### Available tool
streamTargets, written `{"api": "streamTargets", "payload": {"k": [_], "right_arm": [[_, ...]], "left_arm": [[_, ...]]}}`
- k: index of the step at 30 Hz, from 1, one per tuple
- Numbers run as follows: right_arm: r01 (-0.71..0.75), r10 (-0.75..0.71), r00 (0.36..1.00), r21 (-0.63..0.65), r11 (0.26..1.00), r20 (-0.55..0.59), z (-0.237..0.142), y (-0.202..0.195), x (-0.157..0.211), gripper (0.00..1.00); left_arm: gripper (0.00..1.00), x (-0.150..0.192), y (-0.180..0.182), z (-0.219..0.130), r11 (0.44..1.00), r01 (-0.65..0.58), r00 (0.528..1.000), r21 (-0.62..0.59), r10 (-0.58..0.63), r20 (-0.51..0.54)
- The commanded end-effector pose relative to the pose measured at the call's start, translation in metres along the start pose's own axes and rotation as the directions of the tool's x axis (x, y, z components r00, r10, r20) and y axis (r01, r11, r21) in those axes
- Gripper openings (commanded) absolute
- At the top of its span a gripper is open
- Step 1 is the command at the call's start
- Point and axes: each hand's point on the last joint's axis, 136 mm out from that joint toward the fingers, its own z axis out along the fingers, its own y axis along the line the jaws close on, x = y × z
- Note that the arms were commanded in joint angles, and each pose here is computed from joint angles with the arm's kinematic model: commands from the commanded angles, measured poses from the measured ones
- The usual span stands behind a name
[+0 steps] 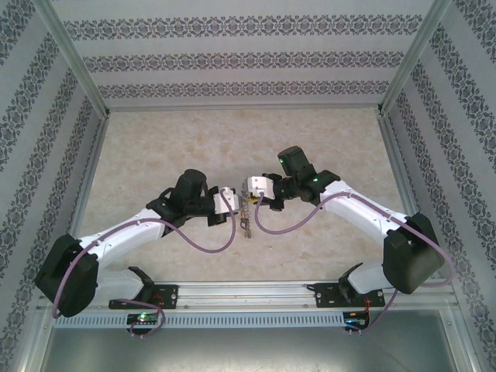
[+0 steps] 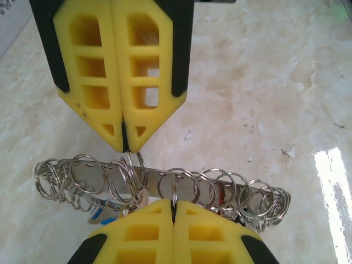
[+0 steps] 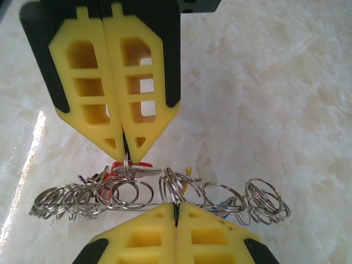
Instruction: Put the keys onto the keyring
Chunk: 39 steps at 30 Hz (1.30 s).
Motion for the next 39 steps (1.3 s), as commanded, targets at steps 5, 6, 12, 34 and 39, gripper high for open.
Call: {"api": "streamTargets", "payload": {"k": [5, 6, 12, 34, 39], "right_arm": [[0.041, -0.041, 0.999, -0.033, 0.999, 0.008, 0.001, 0.007, -0.005, 0.00], [0.041, -0.041, 0.999, -0.032, 0.999, -0.002, 0.001, 0.008, -0.003, 0.00], [-0.031, 0.028, 0.998, -0.046, 0.998, -0.062, 0.003, 0.010, 0.009, 0.00], [-0.131, 0.127, 0.990, -0.059, 0.990, -0.064, 0.011, 0.002, 0.015, 0.00], [-0.171, 0.162, 0.982, -0.080, 0.982, -0.100, 0.019, 0.000, 0.017, 0.00]], "left_arm": [[0.00, -0.001, 0.014, 0.007, 0.998, -0.006, 1.000, -0.057, 0.005, -0.023], [0.00, 0.003, 0.016, 0.010, 0.998, 0.002, 0.999, -0.057, -0.004, -0.035], [0.00, 0.007, 0.022, 0.028, 0.998, 0.042, 0.999, -0.057, -0.043, -0.017], [0.00, 0.003, 0.036, 0.009, 0.980, 0.174, 0.983, -0.098, -0.167, 0.076], [0.00, 0.011, 0.055, -0.018, 0.926, 0.320, 0.944, -0.202, -0.293, 0.153]]}}
